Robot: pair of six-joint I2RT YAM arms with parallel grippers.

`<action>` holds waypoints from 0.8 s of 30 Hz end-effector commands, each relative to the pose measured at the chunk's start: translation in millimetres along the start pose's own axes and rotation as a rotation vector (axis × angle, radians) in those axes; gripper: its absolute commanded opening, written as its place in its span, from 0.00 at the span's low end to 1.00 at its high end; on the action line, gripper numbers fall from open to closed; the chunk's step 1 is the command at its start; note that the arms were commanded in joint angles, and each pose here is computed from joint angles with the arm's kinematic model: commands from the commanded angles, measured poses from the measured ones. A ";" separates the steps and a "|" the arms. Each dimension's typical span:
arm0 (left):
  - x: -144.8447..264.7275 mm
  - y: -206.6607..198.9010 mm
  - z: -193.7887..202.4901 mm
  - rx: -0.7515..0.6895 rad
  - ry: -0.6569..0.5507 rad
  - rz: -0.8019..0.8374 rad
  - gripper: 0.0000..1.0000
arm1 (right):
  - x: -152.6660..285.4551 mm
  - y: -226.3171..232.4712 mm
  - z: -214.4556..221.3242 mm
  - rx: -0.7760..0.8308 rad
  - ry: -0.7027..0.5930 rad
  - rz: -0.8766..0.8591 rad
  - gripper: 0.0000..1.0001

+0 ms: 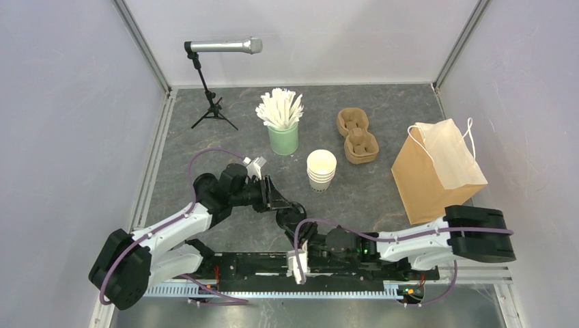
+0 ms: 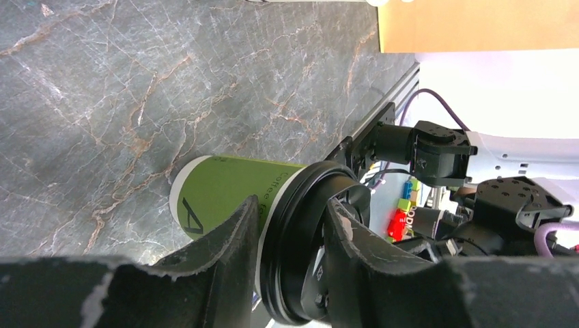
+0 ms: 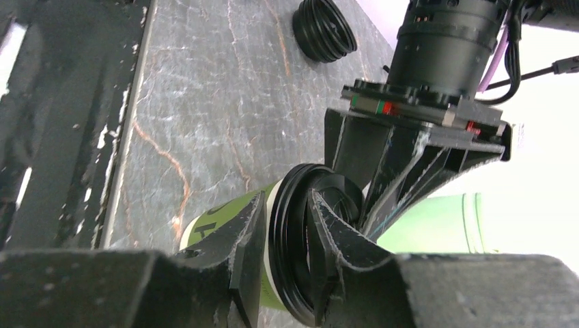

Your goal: Pack the takeout coffee

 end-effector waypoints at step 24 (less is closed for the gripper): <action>-2.6 19.5 17.2 0.008 0.098 -0.094 0.43 | 51.6 -40.3 -19.0 -0.731 -0.100 0.123 0.33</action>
Point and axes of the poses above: each gripper's point midway between its finger pads, its own x axis back along the fingers, its own y axis along the line the jaws close on, z = x × y, the point moved 1 cm from there along x, back along the fingers, and after that the axes turned 13 degrees about -x, right-handed, at the moved point
